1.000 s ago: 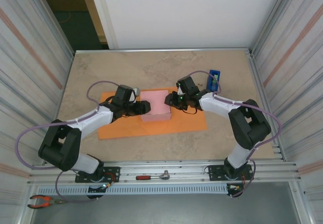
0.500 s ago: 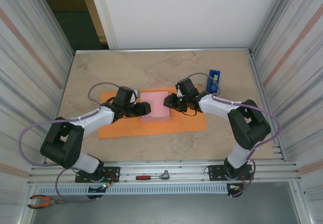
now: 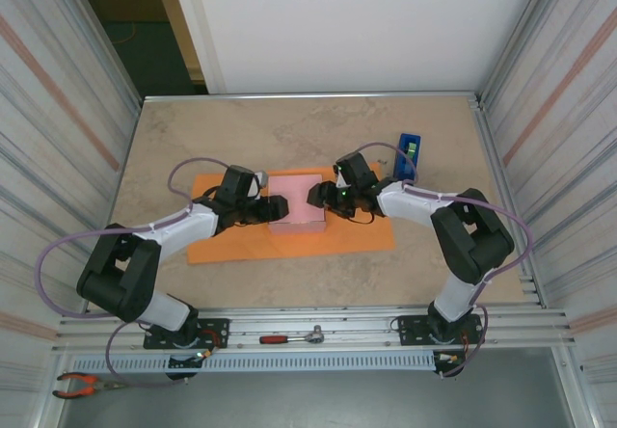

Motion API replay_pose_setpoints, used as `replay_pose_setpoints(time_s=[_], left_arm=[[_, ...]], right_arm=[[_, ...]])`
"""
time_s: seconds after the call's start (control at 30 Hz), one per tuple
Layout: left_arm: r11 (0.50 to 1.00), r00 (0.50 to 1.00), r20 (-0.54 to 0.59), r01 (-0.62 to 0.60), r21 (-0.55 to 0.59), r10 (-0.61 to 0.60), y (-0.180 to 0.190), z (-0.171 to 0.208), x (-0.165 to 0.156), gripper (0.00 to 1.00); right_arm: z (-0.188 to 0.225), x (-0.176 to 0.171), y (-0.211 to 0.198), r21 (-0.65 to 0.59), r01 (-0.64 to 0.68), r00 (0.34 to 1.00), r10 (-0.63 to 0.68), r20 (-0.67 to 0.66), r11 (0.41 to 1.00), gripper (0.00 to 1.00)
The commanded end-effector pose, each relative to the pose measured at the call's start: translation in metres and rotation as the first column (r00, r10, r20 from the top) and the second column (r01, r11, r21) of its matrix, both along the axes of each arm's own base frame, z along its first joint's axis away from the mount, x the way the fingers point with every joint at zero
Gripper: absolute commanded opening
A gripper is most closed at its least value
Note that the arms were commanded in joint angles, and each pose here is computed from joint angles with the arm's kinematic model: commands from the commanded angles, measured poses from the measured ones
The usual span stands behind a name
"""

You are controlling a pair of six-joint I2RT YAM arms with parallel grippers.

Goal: Wrap the gift box in paper

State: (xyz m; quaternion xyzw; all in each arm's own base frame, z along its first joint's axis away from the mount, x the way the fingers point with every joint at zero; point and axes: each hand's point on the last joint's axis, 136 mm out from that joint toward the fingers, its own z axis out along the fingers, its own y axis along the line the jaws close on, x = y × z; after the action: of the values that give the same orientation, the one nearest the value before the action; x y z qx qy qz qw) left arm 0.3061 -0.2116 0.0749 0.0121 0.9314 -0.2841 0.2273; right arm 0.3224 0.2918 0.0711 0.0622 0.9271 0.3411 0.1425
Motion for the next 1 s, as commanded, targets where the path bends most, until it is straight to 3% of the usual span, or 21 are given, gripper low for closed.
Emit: replay_pose_setpoints(time_s=[0.0, 0.2, 0.57, 0.97], left_arm=[[1.000, 1.000, 0.025, 0.011, -0.002, -0.011, 0.003, 0.006, -0.001, 0.69], [0.999, 0.996, 0.091, -0.022, -0.028, 0.024, 0.018, 0.036, 0.004, 0.79], [0.996, 0.991, 0.128, -0.016, -0.089, 0.027, 0.023, 0.061, -0.024, 0.88], [0.995, 0.993, 0.118, -0.011, -0.103, 0.024, 0.022, 0.056, -0.035, 0.92]], right_arm=[[0.011, -0.005, -0.006, 0.012, 0.008, 1.000, -0.008, 0.013, 1.000, 0.72], [0.026, -0.014, -0.058, -0.012, 0.122, 0.992, -0.122, 0.039, 0.992, 0.78], [-0.013, -0.061, -0.183, -0.218, 0.365, 0.922, -0.385, -0.053, 0.905, 0.78], [-0.046, -0.075, -0.189, -0.258, 0.335, 0.922, -0.372, -0.111, 0.906, 0.75]])
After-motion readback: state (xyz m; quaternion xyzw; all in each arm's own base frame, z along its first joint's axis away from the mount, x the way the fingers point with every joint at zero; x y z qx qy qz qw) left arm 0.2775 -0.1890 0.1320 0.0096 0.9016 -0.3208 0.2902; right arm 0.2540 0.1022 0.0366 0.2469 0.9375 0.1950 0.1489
